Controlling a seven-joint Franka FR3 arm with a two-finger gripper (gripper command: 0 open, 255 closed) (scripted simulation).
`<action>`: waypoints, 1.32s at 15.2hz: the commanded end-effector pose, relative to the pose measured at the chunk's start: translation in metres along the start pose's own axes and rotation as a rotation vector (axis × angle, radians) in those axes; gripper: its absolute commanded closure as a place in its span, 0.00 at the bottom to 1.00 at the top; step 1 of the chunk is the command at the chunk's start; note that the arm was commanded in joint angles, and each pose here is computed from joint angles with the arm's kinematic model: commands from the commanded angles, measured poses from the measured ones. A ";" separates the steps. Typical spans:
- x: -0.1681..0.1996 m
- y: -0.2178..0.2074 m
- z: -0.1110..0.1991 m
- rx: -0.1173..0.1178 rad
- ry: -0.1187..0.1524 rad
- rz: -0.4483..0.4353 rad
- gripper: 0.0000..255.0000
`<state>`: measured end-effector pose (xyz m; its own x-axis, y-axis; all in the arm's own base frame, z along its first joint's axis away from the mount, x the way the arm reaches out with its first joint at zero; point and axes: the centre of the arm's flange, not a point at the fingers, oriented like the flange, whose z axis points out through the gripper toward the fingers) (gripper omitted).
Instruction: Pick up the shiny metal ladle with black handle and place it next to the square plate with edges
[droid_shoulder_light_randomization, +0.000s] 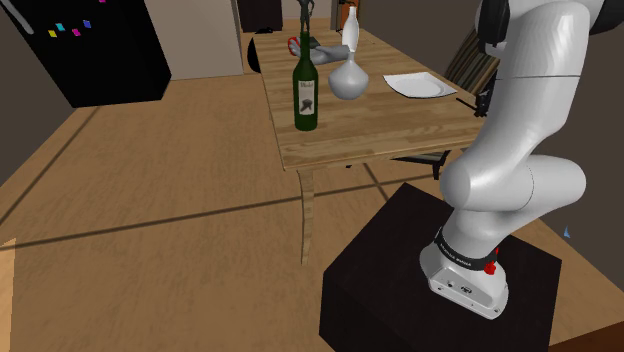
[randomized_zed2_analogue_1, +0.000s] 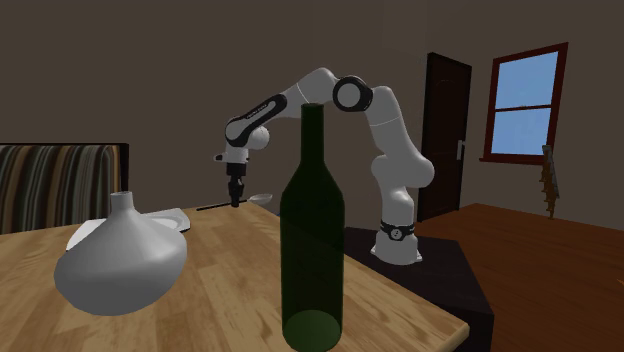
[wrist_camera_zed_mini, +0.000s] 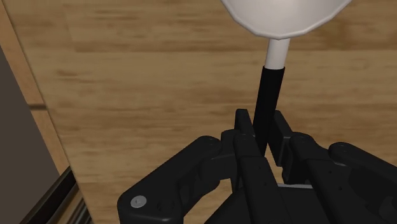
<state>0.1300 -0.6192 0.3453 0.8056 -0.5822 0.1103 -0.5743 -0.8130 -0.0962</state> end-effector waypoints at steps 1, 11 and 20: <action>0.000 0.000 0.000 0.000 0.000 0.000 1.00; 0.000 0.000 -0.039 0.000 0.000 0.000 0.00; 0.000 0.000 -0.050 0.000 0.000 0.000 0.00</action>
<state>0.1227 -0.6199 0.3946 0.8055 -0.5822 0.1106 -0.5743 -0.8130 -0.0961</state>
